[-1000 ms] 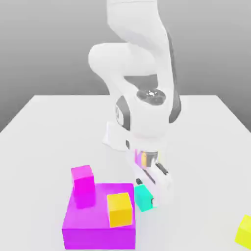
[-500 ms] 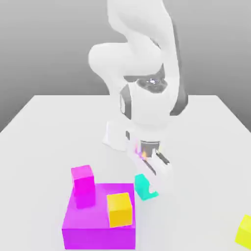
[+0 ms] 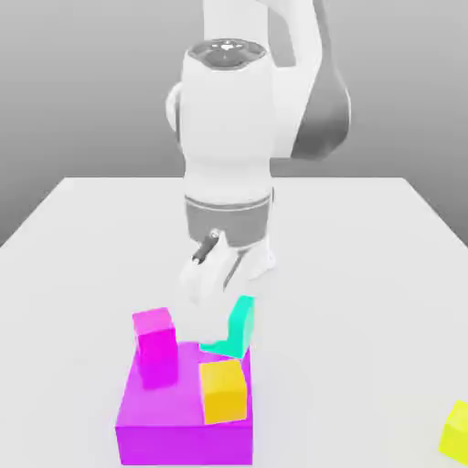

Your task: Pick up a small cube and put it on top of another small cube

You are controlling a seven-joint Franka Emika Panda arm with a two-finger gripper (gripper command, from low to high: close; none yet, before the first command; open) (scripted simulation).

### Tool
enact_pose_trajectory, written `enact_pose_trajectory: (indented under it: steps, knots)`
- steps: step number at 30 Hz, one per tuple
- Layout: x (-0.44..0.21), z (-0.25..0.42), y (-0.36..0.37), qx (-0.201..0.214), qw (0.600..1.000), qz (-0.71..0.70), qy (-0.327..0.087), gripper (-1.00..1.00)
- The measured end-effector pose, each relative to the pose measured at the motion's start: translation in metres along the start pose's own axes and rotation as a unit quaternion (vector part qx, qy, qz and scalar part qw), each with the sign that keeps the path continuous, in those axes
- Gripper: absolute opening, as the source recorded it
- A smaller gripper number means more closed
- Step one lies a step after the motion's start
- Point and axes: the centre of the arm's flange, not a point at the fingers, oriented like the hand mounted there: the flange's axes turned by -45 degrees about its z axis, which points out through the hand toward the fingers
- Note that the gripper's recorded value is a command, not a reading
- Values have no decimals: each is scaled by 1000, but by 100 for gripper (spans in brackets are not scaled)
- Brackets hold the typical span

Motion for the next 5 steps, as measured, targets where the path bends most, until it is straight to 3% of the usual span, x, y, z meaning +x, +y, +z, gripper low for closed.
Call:
enact_pose_trajectory:
  steps: [2,3,5]
  knots:
    - [0,27,-1,0,1000,4,0,-100]
    - [0,35,0,0,1000,4,-1,100]
    - [0,35,0,0,1000,4,-1,100]
